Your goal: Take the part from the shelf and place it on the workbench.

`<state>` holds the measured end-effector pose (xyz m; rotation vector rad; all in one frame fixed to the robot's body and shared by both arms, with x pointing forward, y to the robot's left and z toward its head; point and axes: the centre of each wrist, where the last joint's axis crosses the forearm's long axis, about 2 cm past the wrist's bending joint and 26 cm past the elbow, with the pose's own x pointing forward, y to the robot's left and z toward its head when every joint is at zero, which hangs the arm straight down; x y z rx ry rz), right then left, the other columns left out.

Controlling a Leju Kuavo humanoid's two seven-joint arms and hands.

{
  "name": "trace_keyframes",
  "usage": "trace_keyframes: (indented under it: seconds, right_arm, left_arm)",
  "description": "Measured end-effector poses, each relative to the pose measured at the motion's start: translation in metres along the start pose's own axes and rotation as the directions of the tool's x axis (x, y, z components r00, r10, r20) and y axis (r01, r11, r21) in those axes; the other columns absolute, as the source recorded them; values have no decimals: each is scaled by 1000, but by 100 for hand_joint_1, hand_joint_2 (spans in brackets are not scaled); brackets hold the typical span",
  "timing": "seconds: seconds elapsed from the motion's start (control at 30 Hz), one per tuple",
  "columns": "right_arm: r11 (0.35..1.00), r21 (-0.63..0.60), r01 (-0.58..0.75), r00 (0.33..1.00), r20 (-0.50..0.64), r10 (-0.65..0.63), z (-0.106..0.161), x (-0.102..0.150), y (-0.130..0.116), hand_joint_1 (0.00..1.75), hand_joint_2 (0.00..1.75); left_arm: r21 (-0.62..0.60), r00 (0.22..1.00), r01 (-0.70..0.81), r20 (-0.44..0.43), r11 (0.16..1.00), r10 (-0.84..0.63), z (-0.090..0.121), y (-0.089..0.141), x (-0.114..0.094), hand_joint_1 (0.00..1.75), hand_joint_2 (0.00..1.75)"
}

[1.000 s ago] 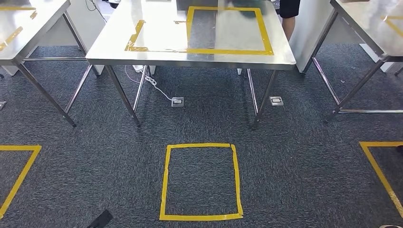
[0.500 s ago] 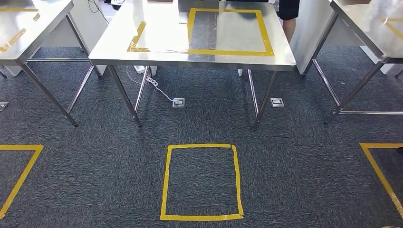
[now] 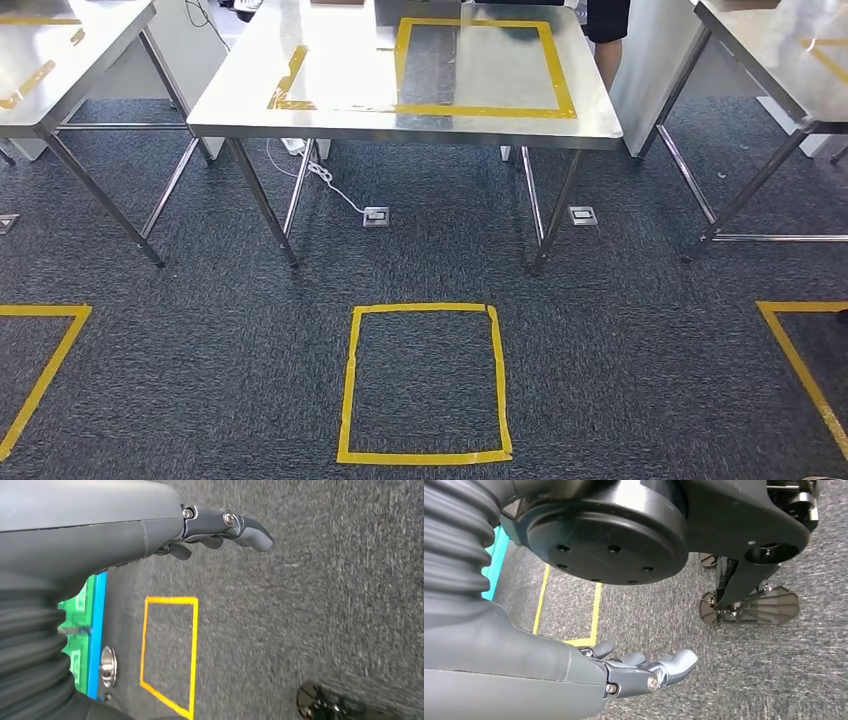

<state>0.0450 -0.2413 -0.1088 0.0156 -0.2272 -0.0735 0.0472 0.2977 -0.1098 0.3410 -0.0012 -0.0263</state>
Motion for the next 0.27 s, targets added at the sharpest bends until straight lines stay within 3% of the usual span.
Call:
trace_keyframes:
  seconds: [0.2,0.23,0.27]
  right_arm:
    - [1000,-6,7,1000,8,-7,0,0,-9,0,175]
    - [1000,2,8,1000,8,-8,-1,-1,-11,0,175]
    - [1000,6,8,1000,8,-8,-1,-1,-12,0,175]
  left_arm:
    - [-31,999,-46,14,998,46,-1,1,-5,0,175]
    - [-36,999,-51,18,998,51,-1,2,-6,0,131]
    - [-39,998,-53,20,998,54,-1,2,-6,0,116]
